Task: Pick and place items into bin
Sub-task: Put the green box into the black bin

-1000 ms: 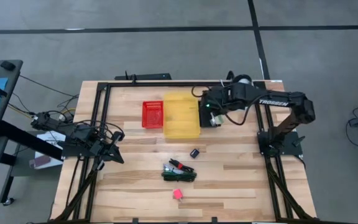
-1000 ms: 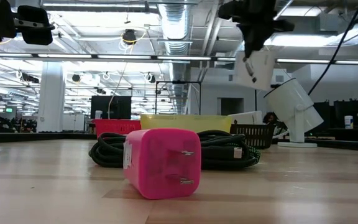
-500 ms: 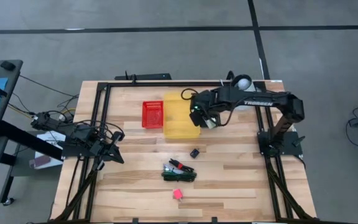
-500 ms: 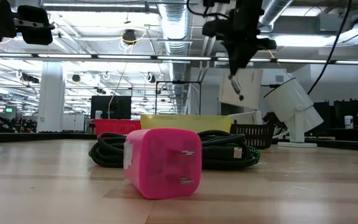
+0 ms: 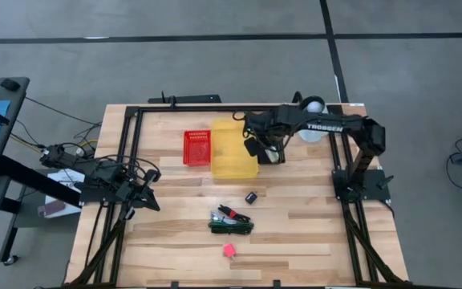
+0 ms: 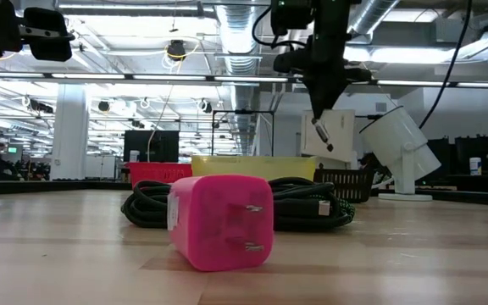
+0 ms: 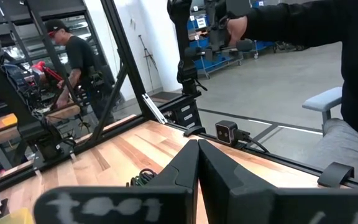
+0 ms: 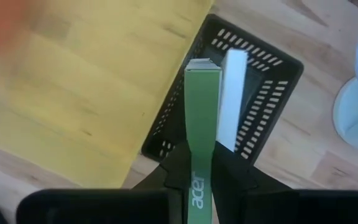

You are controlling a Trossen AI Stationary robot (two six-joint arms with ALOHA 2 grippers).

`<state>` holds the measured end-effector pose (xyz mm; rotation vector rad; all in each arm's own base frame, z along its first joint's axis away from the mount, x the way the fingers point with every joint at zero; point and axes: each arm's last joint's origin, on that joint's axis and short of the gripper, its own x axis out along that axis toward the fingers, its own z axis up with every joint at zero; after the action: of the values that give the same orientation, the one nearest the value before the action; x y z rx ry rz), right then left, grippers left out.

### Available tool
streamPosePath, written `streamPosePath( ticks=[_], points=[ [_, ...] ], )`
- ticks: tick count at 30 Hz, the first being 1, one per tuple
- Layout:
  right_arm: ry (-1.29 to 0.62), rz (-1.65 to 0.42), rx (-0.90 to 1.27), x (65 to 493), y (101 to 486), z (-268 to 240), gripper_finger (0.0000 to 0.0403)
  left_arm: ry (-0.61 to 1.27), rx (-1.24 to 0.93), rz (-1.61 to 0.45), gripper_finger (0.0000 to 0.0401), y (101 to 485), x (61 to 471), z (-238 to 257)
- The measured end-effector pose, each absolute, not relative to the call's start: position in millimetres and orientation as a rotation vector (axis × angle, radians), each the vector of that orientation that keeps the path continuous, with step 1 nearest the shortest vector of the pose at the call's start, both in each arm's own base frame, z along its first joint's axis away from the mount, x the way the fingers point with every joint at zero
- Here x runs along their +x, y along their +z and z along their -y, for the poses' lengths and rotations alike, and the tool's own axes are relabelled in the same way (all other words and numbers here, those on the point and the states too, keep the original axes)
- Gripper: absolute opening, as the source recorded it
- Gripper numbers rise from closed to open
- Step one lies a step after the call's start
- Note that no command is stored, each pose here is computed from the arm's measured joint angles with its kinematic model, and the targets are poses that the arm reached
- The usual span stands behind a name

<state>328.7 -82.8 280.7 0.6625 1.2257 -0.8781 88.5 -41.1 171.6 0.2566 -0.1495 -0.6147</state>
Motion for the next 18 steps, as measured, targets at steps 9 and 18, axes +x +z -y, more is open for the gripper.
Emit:
streamPosePath(
  ticks=[9, 18],
  points=[
    [-0.892, -1.229, 0.663, 324, 281, 99, 0.0046, -0.615, 0.256, 0.149, 0.0000, 172, 88, 41],
    [-0.886, -1.235, 0.656, 324, 281, 100, 0.0055, -0.615, 0.256, 0.150, 0.0000, 172, 88, 41]
  ],
)
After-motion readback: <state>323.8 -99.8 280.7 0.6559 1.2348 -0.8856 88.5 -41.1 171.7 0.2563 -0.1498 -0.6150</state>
